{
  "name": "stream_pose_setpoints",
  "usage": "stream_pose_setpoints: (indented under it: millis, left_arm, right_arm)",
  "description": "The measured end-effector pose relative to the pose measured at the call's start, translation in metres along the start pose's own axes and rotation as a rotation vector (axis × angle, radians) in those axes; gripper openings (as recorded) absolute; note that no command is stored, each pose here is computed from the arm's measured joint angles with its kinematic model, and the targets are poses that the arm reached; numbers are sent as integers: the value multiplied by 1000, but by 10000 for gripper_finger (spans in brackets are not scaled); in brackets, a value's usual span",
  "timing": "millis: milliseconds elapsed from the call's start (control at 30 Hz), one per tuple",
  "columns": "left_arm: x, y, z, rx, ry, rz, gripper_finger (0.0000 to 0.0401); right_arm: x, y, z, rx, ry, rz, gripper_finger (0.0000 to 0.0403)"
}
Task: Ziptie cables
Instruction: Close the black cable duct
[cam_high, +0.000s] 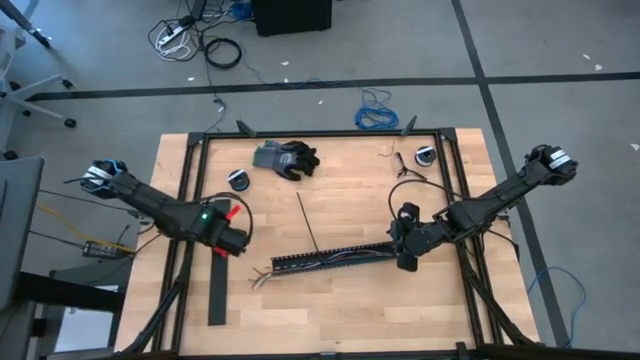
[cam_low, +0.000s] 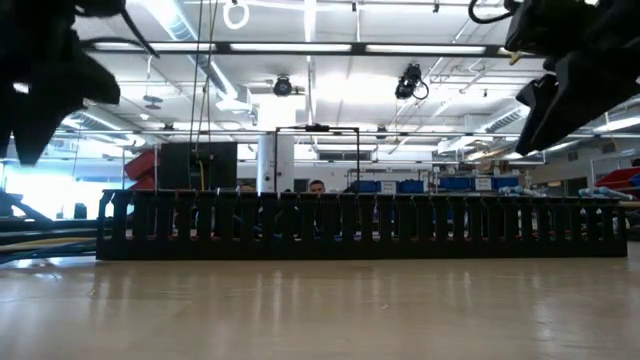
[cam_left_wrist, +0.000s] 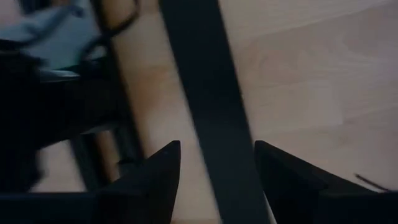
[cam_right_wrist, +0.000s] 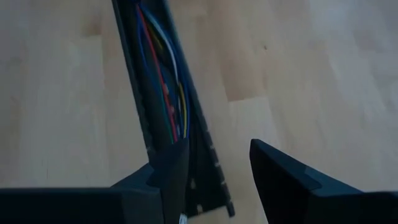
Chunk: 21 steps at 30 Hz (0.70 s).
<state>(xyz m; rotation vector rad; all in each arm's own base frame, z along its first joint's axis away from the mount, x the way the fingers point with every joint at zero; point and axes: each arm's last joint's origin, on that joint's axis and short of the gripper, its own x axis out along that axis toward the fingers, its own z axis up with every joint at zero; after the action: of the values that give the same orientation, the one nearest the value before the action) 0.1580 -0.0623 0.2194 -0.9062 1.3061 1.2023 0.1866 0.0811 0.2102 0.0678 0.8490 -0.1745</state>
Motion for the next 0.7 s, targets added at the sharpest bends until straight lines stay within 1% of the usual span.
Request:
stream_pose_setpoints:
  millis: [167,367,567,700]
  left_arm:
    - [23,-5,-1,11,15,-61,198]
    - [41,1,0,14,4,-2,208]
    - [43,-1,-1,37,8,-23,231]
    - [43,-1,-1,37,4,-31,235]
  right_arm:
    - [1,1,-2,-1,11,22,181]
    - [1,2,0,-13,-1,33,221]
    - [1,1,0,-22,-4,27,262]
    - [2,0,0,-28,-6,20,271]
